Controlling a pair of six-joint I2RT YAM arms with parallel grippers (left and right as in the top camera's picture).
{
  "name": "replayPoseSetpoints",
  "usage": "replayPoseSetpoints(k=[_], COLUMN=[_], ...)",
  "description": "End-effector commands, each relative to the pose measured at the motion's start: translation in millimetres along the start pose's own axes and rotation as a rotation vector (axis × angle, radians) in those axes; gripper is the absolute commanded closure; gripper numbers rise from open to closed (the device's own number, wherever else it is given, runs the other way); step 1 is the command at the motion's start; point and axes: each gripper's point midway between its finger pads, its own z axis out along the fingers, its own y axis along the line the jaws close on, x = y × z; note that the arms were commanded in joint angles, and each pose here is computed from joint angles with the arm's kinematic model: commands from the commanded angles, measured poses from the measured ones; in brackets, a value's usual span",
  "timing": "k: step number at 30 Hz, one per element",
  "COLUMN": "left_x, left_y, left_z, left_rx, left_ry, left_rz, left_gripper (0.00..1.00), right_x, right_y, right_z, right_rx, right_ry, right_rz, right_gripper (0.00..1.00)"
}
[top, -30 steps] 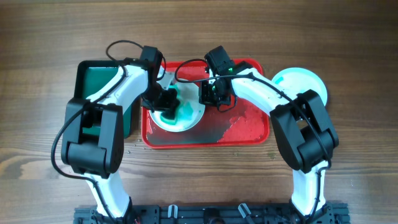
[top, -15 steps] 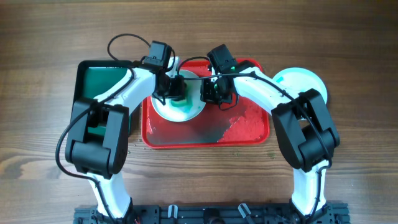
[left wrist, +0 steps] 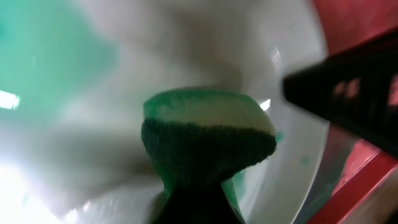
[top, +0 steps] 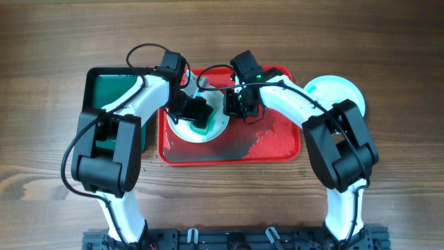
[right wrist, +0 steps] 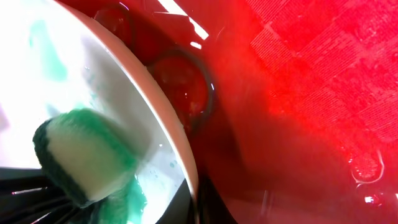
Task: Clean dirty plates on tray and stack at the side
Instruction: 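Scrub the held plate with the sponge in the left gripper, then lift the scrubbed plate with the right gripper and carry it rightward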
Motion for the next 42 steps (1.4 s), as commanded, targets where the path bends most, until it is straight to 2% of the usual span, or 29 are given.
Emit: replayPoseSetpoints(k=[1,3,6,8,10,13,14,15,17,19,21,23,28,30,33,36,39,42], left_x=[-25.0,-55.1,-57.0,-40.8,-26.2,10.1,20.8,26.8,30.7,25.9,10.0,-15.0,-90.1,-103.5,-94.4,-74.8,-64.1,-56.4], left_y=[-0.5,46.6,101.7,121.1,123.3,103.6,83.8,54.4,-5.0,-33.2,-27.0,-11.0,8.0,12.4,26.9,44.6,51.1,55.2], left_z=[12.3,2.0,-25.0,-37.6,-37.3,-20.2,-8.3,4.1,12.6,9.8,3.4,-15.9,-133.0,-175.5,-186.1,-171.6,-156.4,-144.1], left_rx=[0.020,-0.241,-0.570,-0.713,-0.740,-0.645,-0.525,-0.343,0.013,0.187,0.166,0.100,0.032,0.019,-0.059,-0.155,-0.162,-0.161], left_ry=[-0.096,-0.239,-0.344,-0.331,-0.277,-0.095,-0.014,0.061,0.126,0.106,0.058,-0.005,-0.291,-0.401,-0.406,-0.323,-0.285,-0.262], left_rz=[0.014,-0.158,-0.353,-0.426,-0.445,-0.462,-0.438,-0.357,-0.181,-0.079,-0.072,-0.163,-0.295,-0.318,-0.352,-0.408,-0.427,-0.438], left_gripper=[0.96,0.96,0.96,0.96,0.96,0.96,0.96,0.96,0.96,0.96,0.96,0.96,0.96,0.96,0.96,0.96,0.96,0.96], right_x=[-0.8,-0.8,-0.8,-0.8,-0.8,-1.3,-1.3,-1.2,-1.1,-1.1,-1.0,-0.8,-2.5,-3.6,-14.4,-29.7,-42.5,-43.3], right_y=[1.4,1.4,1.3,1.3,1.3,1.6,1.7,1.7,1.6,1.6,1.9,3.0,7.6,12.6,3.8,-19.3,-46.2,-53.1], right_z=[3.7,3.7,3.7,3.7,3.7,3.7,3.7,3.7,3.7,3.7,3.7,3.6,-4.1,-17.5,-49.4,-94.5,-151.5,-195.7], right_rx=[-0.007,-0.007,-0.007,-0.007,-0.007,-0.008,-0.008,-0.008,-0.008,-0.008,-0.009,-0.015,-0.025,-0.031,0.067,0.276,0.567,0.798], right_ry=[0.006,0.006,0.006,0.006,0.006,0.004,0.004,0.005,0.005,0.005,0.006,0.007,-0.007,-0.026,-0.123,-0.273,-0.458,-0.600], right_rz=[0.004,0.004,0.004,0.004,0.004,0.004,0.003,0.003,0.003,0.003,-0.002,-0.005,-0.039,-0.081,-0.122,-0.174,-0.196,-0.228], right_gripper=[0.96,0.96,0.96,0.96,0.96,0.96,0.96,0.96,0.96,0.96,0.96,0.96,0.96,0.96,0.96,0.95,0.96,0.96])
